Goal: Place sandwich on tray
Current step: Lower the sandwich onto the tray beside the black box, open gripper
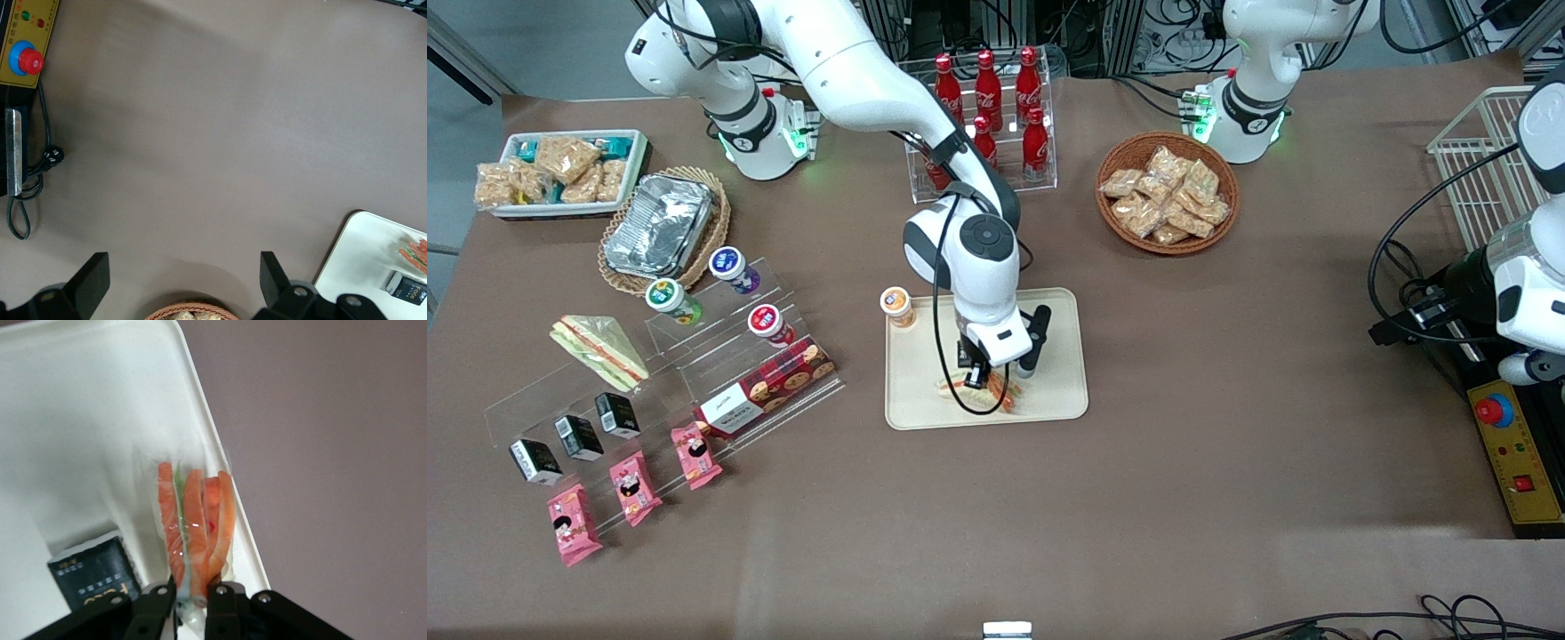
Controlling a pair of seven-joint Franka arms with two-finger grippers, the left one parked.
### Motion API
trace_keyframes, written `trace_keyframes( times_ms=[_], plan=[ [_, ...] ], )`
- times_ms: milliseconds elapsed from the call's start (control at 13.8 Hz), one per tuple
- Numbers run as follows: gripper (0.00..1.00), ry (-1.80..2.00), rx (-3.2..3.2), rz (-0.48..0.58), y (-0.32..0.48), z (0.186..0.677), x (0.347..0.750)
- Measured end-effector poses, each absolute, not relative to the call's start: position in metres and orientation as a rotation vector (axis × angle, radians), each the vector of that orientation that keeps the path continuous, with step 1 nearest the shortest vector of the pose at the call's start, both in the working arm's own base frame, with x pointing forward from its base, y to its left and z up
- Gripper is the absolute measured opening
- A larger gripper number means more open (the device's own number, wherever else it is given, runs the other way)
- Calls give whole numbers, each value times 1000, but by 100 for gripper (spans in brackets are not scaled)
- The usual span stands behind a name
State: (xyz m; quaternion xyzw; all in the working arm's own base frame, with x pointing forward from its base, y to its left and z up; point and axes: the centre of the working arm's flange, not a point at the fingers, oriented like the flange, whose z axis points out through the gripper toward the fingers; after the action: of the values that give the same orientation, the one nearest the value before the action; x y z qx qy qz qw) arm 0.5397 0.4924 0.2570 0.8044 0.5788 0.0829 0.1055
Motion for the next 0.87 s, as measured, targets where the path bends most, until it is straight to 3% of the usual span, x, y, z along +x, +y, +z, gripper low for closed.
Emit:
trace_keyframes(
  times_ms=[145,217,434,796,868],
  plan=[
    [27,1696,2376,237,487,255,542],
    [27,1692,2380,235,485,256,543],
    [52,1663,2445,212,482,275,543],
    [100,1446,2753,155,403,369,586],
    [100,1349,2831,133,384,390,592]
  ],
)
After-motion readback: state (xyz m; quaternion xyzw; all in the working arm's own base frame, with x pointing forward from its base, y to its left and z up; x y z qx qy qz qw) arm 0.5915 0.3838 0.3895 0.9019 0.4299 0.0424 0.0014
